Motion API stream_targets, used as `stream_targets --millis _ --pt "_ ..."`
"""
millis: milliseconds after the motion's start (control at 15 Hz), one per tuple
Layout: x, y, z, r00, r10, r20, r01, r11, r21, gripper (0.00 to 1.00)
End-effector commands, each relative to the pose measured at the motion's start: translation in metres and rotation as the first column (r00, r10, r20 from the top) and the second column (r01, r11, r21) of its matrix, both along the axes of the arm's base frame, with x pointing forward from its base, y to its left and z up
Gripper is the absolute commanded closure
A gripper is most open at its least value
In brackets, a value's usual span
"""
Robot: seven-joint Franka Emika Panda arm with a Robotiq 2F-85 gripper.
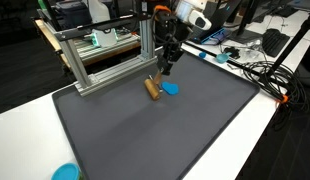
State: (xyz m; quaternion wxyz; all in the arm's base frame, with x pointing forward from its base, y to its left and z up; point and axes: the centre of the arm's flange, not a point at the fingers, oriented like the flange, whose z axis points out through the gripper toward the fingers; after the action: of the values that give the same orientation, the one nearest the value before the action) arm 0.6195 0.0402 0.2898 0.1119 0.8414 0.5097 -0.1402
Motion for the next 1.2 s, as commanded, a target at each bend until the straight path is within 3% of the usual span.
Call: stream_targets --millis 0,133,333,533,800,1133 --pt "-0.002 -0.013 -0.031 0.997 -0.037 -0.065 0.036 0.999 -0.016 0.78" --pt "0.003 -0.016 0.010 0.999 -0.046 0.011 0.046 0.998 0.037 0.78" --pt "-0.005 -0.019 0.071 0.990 -0.112 0.088 0.095 0.980 0.174 0.78" --pt "-0.022 -0.023 0.135 0.956 -0.248 0.157 0.200 0.942 0.270 0.78" --pt "-0.069 -0.025 0.215 0.870 -0.450 0.203 0.371 0.867 0.334 0.78" --pt "-0.166 -0.008 0.221 0.714 -0.671 0.199 0.573 0.723 0.386 0.78"
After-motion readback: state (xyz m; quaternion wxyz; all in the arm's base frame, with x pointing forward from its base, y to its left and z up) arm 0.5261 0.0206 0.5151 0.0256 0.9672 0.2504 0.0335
